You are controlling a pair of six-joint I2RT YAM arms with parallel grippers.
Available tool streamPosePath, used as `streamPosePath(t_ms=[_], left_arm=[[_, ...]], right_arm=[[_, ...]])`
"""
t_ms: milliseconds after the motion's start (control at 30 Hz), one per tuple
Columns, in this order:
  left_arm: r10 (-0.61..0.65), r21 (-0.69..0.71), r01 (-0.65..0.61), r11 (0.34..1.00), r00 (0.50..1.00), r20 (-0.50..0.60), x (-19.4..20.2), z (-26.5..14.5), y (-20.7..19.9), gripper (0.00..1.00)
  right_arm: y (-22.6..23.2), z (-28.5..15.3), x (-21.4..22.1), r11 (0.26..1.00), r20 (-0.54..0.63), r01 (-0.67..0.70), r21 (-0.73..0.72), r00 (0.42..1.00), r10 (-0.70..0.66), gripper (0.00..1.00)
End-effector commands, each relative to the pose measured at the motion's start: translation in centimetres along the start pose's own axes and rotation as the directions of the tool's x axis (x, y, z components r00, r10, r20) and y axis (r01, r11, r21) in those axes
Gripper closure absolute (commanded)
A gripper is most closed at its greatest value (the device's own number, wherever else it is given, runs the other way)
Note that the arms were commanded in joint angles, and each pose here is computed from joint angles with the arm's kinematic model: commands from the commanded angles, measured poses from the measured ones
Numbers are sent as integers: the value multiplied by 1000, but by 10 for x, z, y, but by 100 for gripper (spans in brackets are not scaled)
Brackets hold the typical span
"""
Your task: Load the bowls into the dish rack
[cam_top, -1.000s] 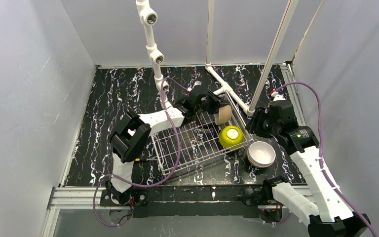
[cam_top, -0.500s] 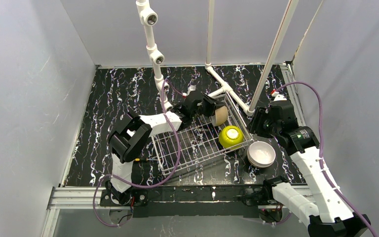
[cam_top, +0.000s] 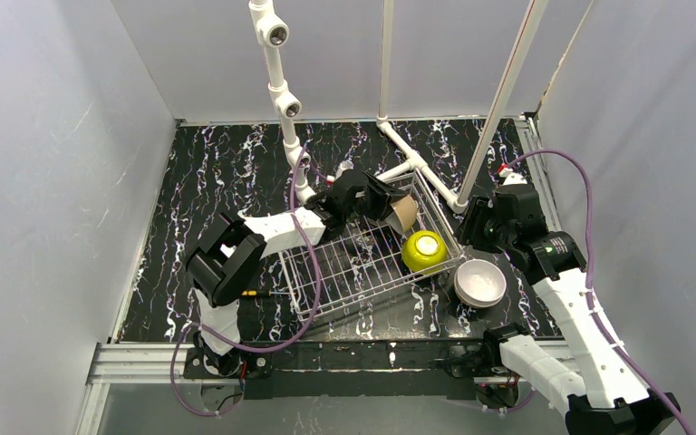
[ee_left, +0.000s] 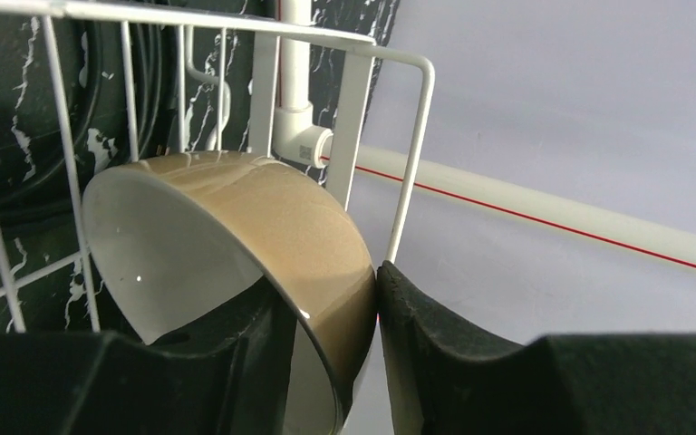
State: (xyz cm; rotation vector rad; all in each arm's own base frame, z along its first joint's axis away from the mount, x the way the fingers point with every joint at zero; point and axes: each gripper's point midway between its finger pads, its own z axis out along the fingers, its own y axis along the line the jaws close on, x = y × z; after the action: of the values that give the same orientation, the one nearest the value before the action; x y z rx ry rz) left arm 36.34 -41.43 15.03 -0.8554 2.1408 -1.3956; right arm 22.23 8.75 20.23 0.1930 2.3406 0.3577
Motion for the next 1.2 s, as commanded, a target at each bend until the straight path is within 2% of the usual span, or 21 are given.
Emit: streamPosePath(t_ms=[0,167,400,633,767,1167], left_arm=[[65,-118,-61,991,997,32,-10,-20,2,64],[136,-272,-125,954,990,21,-14,-30,23,57],[200,-373,-190,908,980,-13,-15,-40,40,50],[323,-486,-305,819,945,-49,-27,-55,48,37],[375,-553,-360,752,923,-91,-31,-65,64,34],[452,-615,-448,649,877,-161,-39,-89,88,31]], right_arm=[[-1,0,-7,1000,32,7,6,999,-7,46],[-4,0,-8,1000,40,7,19,999,-8,46],[-4,2,-9,1000,43,5,22,999,-6,46],[-4,6,-8,1000,35,9,26,999,-10,46],[-6,7,-11,999,47,5,36,999,-7,45],[-8,10,-15,999,56,12,52,998,-15,45]])
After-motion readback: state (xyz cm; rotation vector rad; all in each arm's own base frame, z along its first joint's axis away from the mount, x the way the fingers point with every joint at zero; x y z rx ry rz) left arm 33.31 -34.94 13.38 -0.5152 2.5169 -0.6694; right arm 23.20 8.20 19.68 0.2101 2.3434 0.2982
